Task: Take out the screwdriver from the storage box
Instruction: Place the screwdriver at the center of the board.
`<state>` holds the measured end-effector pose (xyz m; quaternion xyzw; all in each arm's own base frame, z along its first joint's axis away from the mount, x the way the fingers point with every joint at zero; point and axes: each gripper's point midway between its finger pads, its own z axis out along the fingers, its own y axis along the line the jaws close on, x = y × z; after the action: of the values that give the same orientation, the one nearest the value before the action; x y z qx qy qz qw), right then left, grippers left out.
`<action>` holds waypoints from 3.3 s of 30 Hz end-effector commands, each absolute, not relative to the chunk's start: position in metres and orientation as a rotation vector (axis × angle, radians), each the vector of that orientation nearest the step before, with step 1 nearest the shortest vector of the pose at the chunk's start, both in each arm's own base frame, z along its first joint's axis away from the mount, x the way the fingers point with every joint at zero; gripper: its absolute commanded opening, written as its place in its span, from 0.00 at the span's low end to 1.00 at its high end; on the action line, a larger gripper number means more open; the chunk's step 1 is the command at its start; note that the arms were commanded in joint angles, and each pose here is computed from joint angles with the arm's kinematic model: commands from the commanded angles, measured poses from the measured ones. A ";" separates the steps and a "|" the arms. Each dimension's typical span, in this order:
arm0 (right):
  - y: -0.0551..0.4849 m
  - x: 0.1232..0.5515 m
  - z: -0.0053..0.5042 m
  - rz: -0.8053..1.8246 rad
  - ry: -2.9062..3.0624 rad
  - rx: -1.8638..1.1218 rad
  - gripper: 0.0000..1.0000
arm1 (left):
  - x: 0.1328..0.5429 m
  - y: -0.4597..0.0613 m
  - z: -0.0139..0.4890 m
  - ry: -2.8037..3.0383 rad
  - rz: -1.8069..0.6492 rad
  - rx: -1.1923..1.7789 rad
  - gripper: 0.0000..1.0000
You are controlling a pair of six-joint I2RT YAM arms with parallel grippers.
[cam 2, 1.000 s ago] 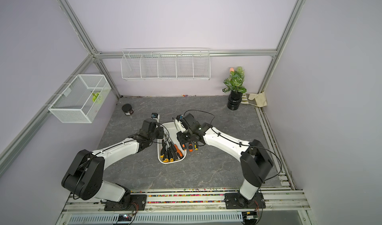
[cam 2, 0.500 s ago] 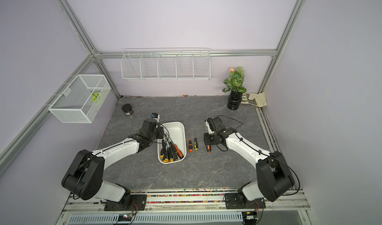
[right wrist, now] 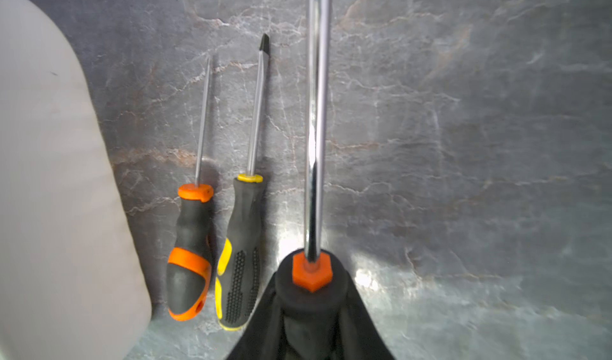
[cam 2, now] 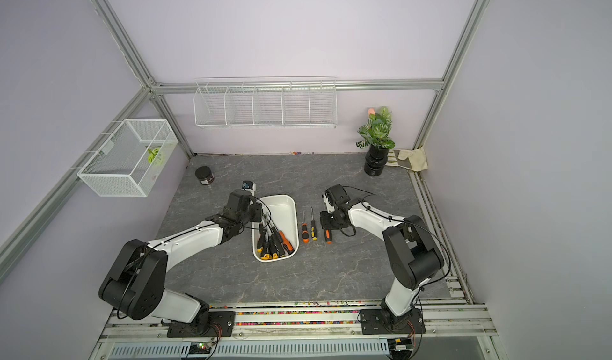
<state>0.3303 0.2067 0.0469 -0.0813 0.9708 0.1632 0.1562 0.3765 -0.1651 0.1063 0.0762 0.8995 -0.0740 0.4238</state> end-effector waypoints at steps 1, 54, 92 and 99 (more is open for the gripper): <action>0.213 0.340 0.049 0.494 2.763 -0.204 0.00 | 0.379 -0.165 0.102 2.255 -0.167 0.199 0.00; 0.220 0.334 0.012 0.547 2.849 -0.075 0.33 | 0.377 -0.164 0.100 2.254 -0.175 0.187 0.00; 0.286 0.283 0.170 0.566 2.475 -0.580 0.42 | 0.377 -0.168 0.106 2.247 -0.193 0.180 0.00; 0.335 0.267 0.151 0.605 2.495 -0.803 0.42 | 0.377 -0.170 0.108 2.246 -0.201 0.180 0.00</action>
<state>0.2759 0.3268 0.1721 -0.2564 0.9029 0.2326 0.2549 0.3774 -0.1656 0.1055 0.0676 0.8999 -0.0783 0.4237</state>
